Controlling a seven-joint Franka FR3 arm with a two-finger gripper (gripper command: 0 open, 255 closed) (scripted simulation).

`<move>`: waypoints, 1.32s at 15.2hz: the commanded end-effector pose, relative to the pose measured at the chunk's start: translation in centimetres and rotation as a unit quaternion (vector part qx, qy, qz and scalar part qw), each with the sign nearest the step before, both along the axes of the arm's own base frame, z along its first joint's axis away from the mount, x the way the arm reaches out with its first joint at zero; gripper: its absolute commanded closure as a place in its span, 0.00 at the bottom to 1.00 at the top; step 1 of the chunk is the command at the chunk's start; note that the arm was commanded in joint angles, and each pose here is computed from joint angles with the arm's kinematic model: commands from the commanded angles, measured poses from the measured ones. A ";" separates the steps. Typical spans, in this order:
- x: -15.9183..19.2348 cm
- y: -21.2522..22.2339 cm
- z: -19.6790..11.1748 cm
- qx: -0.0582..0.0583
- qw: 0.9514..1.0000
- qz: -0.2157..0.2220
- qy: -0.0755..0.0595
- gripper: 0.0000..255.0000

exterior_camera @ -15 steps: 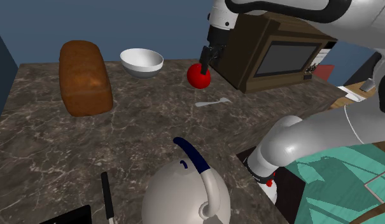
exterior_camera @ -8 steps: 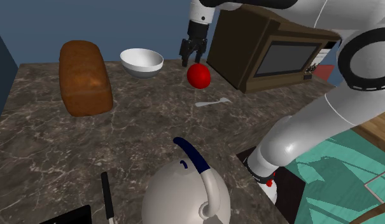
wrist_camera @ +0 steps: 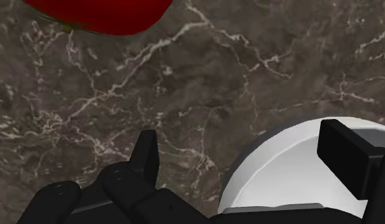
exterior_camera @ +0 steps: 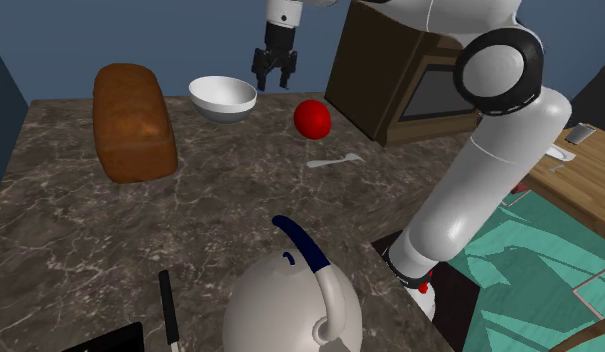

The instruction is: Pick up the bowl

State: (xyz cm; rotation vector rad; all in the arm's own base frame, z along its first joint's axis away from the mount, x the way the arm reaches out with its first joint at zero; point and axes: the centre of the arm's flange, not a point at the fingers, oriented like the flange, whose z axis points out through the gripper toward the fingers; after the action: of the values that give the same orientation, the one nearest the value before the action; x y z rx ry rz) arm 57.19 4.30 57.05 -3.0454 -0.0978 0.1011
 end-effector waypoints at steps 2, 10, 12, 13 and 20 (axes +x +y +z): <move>4.0 0.3 -0.6 0.004 1.000 -0.007 0.001 0.00; 10.0 0.4 -2.9 0.009 1.000 -0.016 0.003 0.00; 10.0 0.4 -4.0 0.009 1.000 -0.016 0.003 0.00; 10.0 0.4 -4.5 0.009 1.000 -0.016 0.003 0.00; 9.9 0.3 -5.3 0.009 1.000 -0.016 0.003 1.00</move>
State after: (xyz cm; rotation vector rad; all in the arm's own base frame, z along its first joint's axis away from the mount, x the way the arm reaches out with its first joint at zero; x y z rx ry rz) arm 67.14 4.60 51.84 -3.0279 -0.0475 0.1050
